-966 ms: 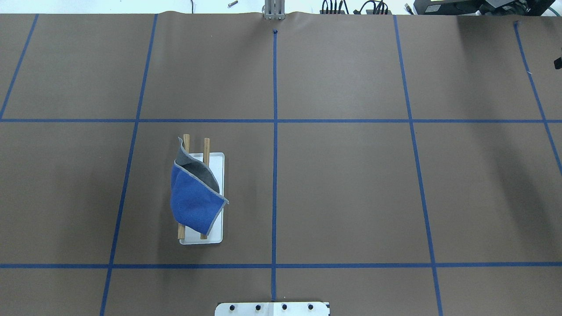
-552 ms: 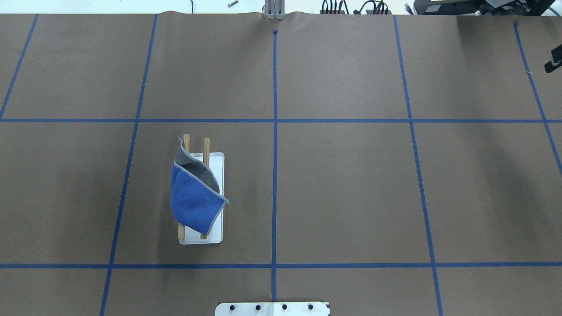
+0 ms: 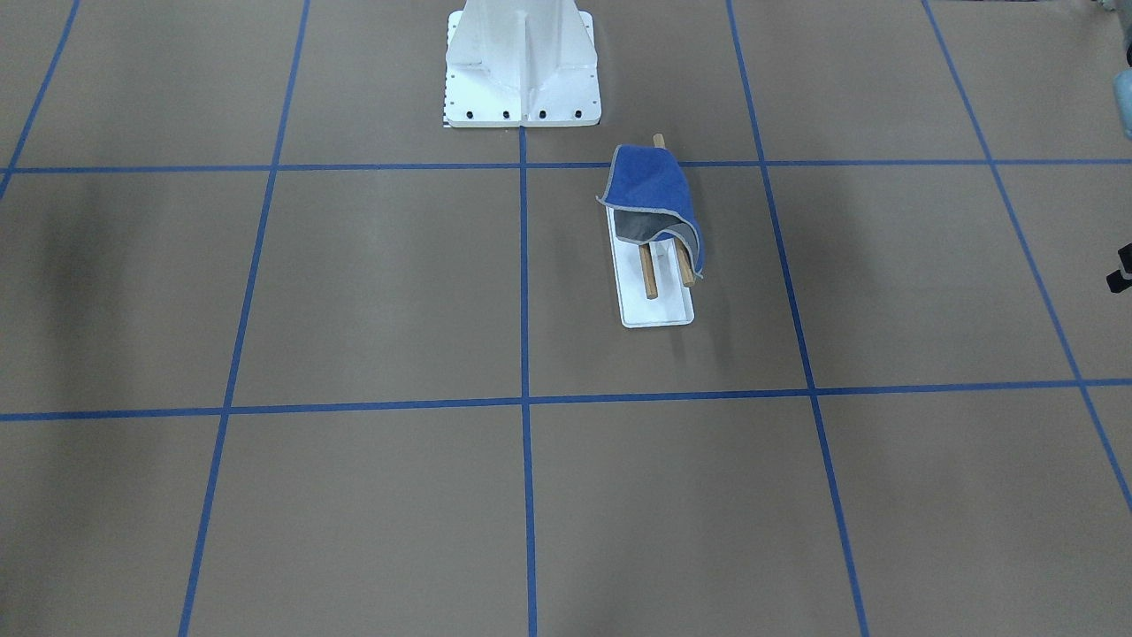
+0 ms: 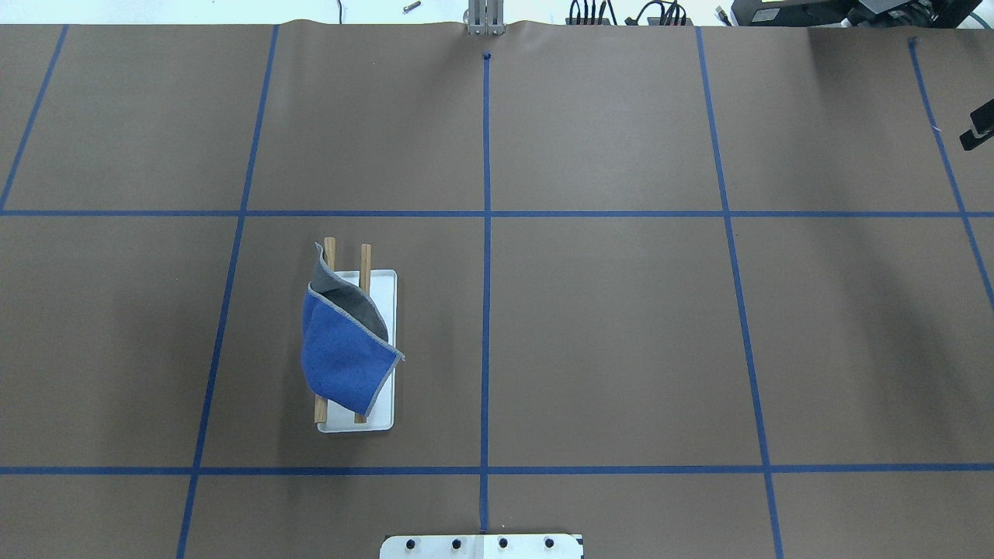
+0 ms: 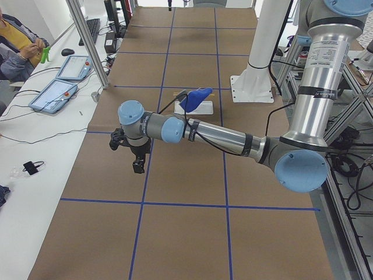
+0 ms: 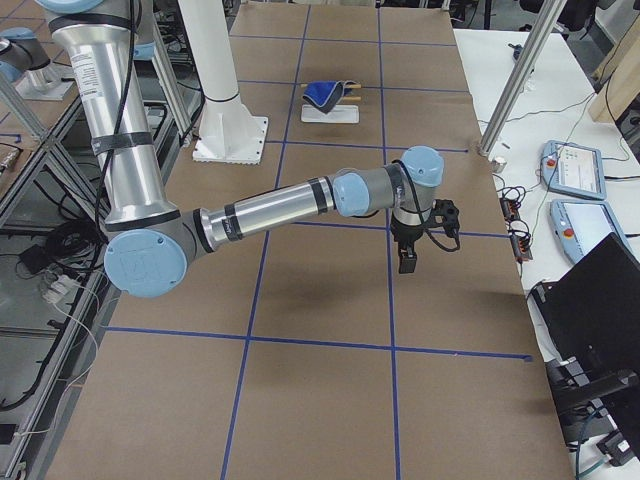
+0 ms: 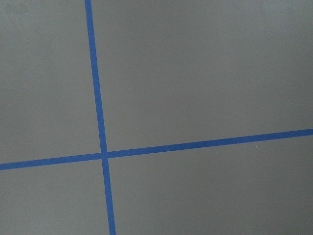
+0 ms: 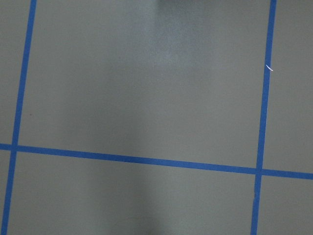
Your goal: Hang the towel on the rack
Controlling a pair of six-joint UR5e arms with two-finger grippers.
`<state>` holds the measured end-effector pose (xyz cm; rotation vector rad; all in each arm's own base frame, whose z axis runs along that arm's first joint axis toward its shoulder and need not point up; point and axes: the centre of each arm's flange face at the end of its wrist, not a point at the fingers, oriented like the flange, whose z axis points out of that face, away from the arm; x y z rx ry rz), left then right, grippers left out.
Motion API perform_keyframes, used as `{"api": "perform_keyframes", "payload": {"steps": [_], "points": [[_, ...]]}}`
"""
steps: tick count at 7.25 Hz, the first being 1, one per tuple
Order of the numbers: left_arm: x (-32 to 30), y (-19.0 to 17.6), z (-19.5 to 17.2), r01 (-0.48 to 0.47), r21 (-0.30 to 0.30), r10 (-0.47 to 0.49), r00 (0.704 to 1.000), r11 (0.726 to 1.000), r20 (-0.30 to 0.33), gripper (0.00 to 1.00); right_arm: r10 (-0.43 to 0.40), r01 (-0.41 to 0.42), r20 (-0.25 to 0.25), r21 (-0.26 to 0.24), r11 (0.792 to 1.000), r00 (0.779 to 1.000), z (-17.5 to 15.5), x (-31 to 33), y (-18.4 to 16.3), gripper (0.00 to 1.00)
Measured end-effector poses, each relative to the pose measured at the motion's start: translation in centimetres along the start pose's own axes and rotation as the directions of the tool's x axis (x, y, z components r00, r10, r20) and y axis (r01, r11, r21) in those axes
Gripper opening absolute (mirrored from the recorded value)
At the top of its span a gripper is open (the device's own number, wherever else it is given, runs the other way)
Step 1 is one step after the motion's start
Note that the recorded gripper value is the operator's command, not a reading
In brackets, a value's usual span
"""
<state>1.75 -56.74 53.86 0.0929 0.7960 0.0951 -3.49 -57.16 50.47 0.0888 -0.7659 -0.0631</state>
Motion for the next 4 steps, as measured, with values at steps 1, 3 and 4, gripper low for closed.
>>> {"api": "perform_keyframes", "payload": {"steps": [1, 3, 4], "points": [[0.22, -0.03, -0.09, -0.004, 0.002, 0.004, 1.0, 1.0, -0.01, 0.98, -0.006, 0.006, 0.001, -0.002, 1.0, 1.0, 0.11, -0.12, 0.06, 1.0], [0.75, -0.06, -0.26, -0.013, 0.006, 0.013, 0.999, 1.0, -0.041, 0.98, -0.014, 0.014, 0.003, -0.005, 1.0, 1.0, 0.27, -0.49, 0.05, 1.0], [0.89, -0.07, -0.31, -0.017, 0.007, 0.017, 0.999, 1.0, -0.046, 0.98, -0.017, 0.017, 0.005, -0.003, 1.0, 1.0, 0.15, -0.66, -0.04, 1.0]]}}
